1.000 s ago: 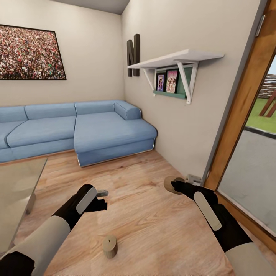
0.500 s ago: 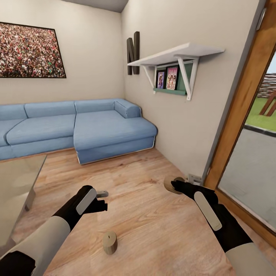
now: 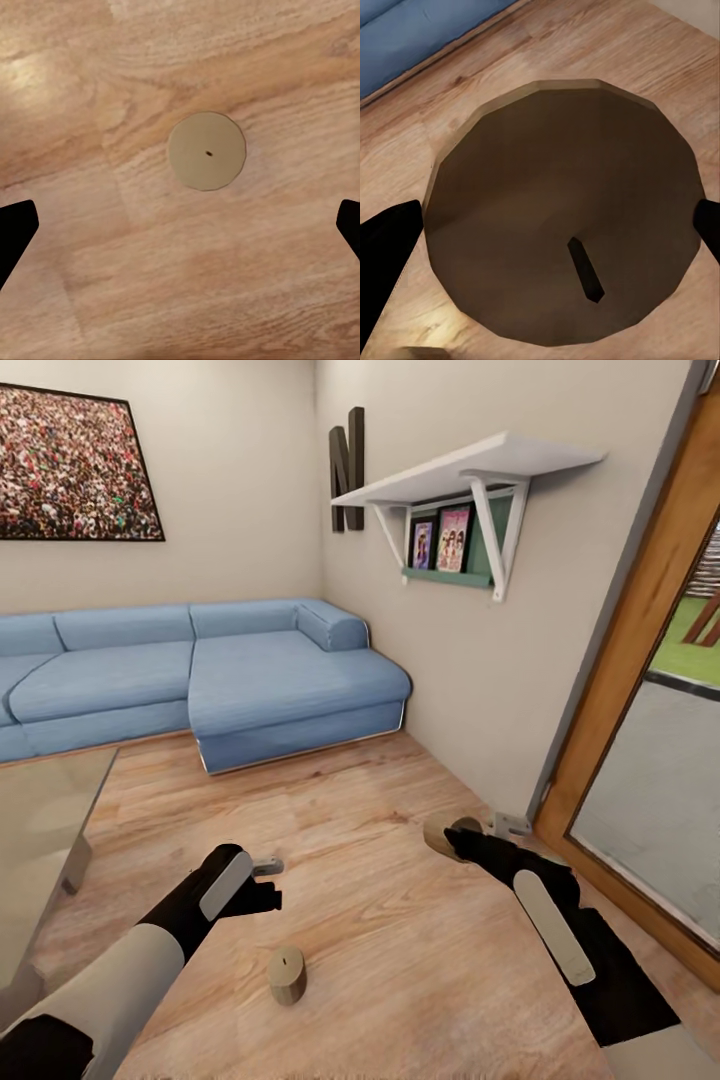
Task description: Place each of the two pumpkins and all three candles from the living room inside a cabinet in the living room (use any cabinet), then make sure every cabinet is closed, and position the cauldron so it is next to a table in the living room.
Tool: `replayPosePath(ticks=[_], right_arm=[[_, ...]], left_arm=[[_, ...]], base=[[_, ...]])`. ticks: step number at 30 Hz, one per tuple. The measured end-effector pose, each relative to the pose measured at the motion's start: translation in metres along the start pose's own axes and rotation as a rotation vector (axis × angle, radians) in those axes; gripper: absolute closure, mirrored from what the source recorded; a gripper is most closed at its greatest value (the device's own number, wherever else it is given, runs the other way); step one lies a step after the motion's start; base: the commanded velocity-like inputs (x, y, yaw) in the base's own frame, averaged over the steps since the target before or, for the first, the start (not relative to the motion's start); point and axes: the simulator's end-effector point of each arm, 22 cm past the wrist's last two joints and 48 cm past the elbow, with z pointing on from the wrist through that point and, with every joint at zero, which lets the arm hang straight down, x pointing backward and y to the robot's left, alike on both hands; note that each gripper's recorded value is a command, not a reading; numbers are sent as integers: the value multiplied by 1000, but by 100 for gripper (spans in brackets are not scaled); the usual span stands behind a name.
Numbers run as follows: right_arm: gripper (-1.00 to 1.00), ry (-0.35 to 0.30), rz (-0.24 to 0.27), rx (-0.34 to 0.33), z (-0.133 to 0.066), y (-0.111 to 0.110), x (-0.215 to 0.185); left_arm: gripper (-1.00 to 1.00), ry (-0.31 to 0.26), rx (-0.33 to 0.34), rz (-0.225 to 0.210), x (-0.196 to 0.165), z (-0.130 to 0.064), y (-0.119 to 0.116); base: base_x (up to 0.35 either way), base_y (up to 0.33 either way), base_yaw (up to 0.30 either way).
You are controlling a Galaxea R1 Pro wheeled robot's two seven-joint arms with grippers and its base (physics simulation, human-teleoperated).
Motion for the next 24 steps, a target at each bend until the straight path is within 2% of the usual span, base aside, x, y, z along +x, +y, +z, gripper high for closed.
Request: replayPosePath(ticks=[7, 16, 19, 24], right_arm=[[100, -18, 27, -7, -13, -6, 5], [100, 10, 39, 3, -5, -15, 21], [100, 12, 20, 3, -8, -10, 22], [100, 20, 6, 8, -7, -7, 26]], left_arm=[[-100, 29, -3, 1, 8, 15, 0], [-100, 63, -6, 1, 19, 34, 1], [-100, 45, 12, -17, 12, 32, -3], [-100, 44, 12, -18, 12, 32, -3]], base=[[0, 0, 0], [0, 0, 0], [0, 0, 0], [0, 0, 0]])
